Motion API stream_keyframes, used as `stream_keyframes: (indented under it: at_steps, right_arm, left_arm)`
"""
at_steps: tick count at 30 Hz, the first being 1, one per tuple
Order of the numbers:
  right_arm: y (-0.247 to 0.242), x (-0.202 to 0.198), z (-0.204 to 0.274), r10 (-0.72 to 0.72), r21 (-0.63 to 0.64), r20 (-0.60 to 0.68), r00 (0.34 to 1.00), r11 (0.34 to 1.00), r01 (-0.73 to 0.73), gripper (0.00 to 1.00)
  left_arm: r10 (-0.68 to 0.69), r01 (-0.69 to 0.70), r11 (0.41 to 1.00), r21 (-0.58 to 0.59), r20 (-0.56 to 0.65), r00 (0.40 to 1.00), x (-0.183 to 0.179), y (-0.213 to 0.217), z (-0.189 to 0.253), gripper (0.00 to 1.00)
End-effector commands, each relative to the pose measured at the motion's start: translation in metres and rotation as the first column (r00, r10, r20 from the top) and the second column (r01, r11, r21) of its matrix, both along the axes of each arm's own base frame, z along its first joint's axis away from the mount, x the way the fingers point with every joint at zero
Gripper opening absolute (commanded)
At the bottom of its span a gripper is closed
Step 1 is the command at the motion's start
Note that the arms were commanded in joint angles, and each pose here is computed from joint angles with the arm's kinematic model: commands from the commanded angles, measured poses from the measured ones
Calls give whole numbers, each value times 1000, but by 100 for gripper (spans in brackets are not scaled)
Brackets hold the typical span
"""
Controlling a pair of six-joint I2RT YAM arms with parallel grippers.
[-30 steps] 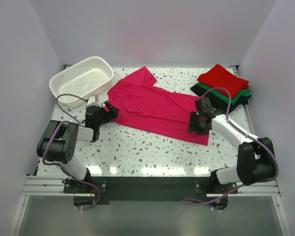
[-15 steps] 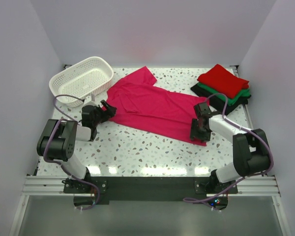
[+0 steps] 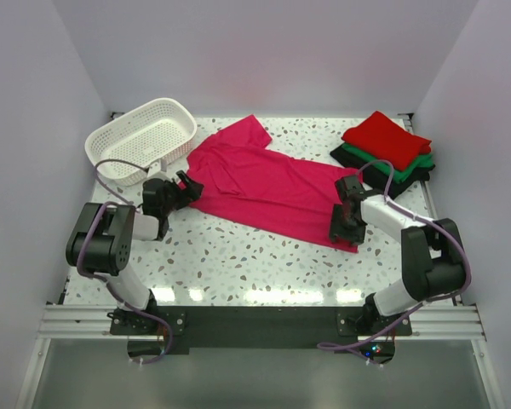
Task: Fold and stack the t-shirts
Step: Fold the tshirt
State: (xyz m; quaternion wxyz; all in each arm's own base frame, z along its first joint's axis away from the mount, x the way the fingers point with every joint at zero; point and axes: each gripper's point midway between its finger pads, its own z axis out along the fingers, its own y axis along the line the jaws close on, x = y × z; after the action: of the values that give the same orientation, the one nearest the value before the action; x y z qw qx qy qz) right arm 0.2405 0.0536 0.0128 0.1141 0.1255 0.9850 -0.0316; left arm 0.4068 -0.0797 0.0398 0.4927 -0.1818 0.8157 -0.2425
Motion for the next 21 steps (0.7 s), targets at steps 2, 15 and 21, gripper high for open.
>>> stream_keyframes:
  at_steps: [2, 15, 21]
  right_arm:
    - [-18, 1, 1, -28, -92, 5, 1000, 995, 28, 55]
    - [38, 59, 79, 116, 110, 302, 946, 982, -155, 53]
    - [60, 75, 72, 146, 181, 320, 936, 961, -211, 52]
  left_arm:
    - [-8, 3, 998, 62, 76, 997, 7, 7, 24, 88]
    - [-174, 147, 978, 149, 189, 966, -4, -80, 76, 83]
    - [-222, 202, 968, 152, 133, 966, 4, -95, 48, 67]
